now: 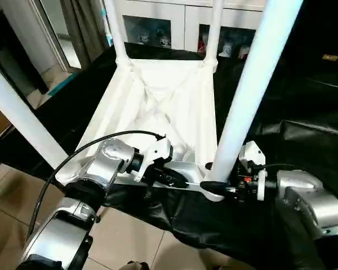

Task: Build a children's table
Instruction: Rotate leg to tighten

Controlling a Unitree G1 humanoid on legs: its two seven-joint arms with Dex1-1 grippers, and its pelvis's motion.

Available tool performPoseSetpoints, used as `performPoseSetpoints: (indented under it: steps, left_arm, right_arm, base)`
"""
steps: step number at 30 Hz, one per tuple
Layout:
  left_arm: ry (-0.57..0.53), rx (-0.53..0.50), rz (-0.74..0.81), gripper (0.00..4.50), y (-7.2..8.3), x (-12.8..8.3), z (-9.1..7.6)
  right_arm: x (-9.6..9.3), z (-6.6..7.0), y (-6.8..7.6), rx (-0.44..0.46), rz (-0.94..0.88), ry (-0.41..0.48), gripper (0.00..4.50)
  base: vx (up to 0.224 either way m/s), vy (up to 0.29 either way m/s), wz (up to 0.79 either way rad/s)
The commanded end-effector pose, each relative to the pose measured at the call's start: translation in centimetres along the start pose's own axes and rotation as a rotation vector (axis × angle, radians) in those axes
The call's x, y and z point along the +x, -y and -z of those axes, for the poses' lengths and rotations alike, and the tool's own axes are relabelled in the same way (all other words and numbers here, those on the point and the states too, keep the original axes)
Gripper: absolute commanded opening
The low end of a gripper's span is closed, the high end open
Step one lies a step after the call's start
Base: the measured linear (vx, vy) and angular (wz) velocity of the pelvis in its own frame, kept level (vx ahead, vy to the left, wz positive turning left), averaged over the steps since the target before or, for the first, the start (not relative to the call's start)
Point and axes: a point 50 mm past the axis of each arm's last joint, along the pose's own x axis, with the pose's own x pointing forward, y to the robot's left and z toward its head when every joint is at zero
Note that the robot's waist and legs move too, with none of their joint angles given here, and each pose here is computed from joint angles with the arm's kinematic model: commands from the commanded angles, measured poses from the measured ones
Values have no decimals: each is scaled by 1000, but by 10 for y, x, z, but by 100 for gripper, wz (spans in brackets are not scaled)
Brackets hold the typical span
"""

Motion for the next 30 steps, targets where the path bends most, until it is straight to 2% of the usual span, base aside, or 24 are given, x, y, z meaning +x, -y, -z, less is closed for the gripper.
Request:
performPoseSetpoints:
  steps: [1, 2, 5, 7, 8, 11, 13, 15, 16, 18, 22, 23, 30]
  left_arm:
    - [24, 1, -40, 0, -3, 12, -6]
    - [28, -10, -136, 0, -10, 18, -8]
    - [34, -34, -285, 0, -20, 29, -13]
    - [38, -43, -315, 0, -22, 32, -14]
    - [54, -64, -406, 0, -27, 43, -19]
    - [65, -58, -470, 0, -29, 54, -25]
    - [78, -60, -478, 0, -29, 61, -29]
    - [85, -57, -471, 0, -27, 67, -32]
    - [86, -50, -453, 0, -26, 69, -32]
    - [85, -46, -439, 0, -25, 70, -32]
    - [73, -28, -364, 0, -22, 64, -26]
    - [64, -19, -306, 0, -18, 60, -23]
    - [29, 14, -135, 0, -9, 42, -12]
  right_arm:
    - [8, 8, 7, 52, 149, 9, 265]
    - [14, 13, 14, 78, 285, 14, 265]
    - [22, 20, 22, 124, 449, 11, 259]
    - [25, 22, 23, 136, 488, 9, 258]
    - [36, 25, 26, 187, 607, 20, 258]
    - [50, 25, 22, 220, 639, 32, 257]
    - [61, 24, 16, 198, 609, 20, 257]
    - [72, 19, 9, 189, 550, 45, 257]
    - [75, 16, 6, 192, 516, 73, 291]
    - [75, 13, 5, 195, 499, 90, 326]
    - [63, 10, 5, 161, 422, 94, 347]
    - [55, 8, 5, 133, 352, 84, 347]
    - [24, 3, 4, 51, 162, 25, 347]
  base:
    - [0, 0, 0]
    - [0, 0, 0]
    - [0, 0, 0]
    - [0, 0, 0]
    - [0, 0, 0]
    - [0, 0, 0]
    - [0, 0, 0]
    - [0, 0, 0]
    - [0, 0, 0]
    - [0, 0, 0]
    - [0, 0, 0]
    - [0, 0, 0]
    - [0, 0, 0]
